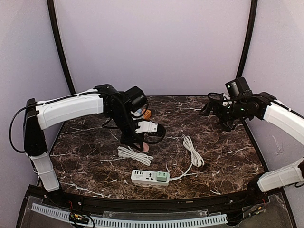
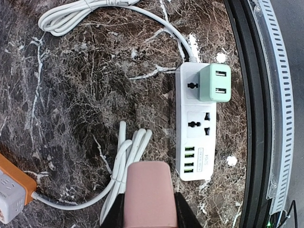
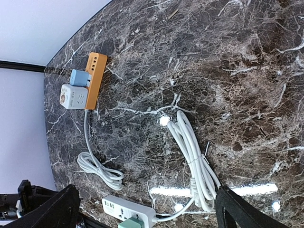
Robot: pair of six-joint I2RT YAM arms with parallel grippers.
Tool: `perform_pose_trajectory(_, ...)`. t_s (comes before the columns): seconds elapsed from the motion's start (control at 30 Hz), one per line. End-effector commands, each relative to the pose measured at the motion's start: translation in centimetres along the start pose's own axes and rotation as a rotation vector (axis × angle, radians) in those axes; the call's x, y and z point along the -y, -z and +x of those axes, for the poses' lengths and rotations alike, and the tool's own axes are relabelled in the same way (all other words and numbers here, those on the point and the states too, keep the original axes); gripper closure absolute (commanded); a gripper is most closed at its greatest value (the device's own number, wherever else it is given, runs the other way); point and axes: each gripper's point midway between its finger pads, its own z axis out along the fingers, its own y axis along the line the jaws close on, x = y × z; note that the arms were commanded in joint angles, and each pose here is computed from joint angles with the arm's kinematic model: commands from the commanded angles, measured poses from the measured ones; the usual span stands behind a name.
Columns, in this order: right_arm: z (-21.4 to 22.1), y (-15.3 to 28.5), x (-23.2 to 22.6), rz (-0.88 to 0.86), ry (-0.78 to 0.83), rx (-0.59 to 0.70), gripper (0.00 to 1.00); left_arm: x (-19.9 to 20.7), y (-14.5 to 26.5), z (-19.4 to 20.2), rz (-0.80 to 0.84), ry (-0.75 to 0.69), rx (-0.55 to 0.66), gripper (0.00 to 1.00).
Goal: Insert the plug
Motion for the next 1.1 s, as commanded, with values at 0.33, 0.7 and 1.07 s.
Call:
perform_pose_trajectory(0.33,0.0,0.2,-0.1,-0.008,-0.007,-0.006,0.01,2.7,-2.9,0.0,0.199,0.111,-0.078,0.99)
perform_pose_trajectory(0.7,0.7,0.1,0.4,-0.008,-0.019,-0.022,0.01,6.6,-3.5,0.3,0.275,0.082,-0.154,0.99)
perform_pose_trajectory(1.07,1.0,0.8,0.7,-0.01,-0.024,-0.02,0.01,6.6,-6.1,0.4,0.176,0.065,-0.267,0.99)
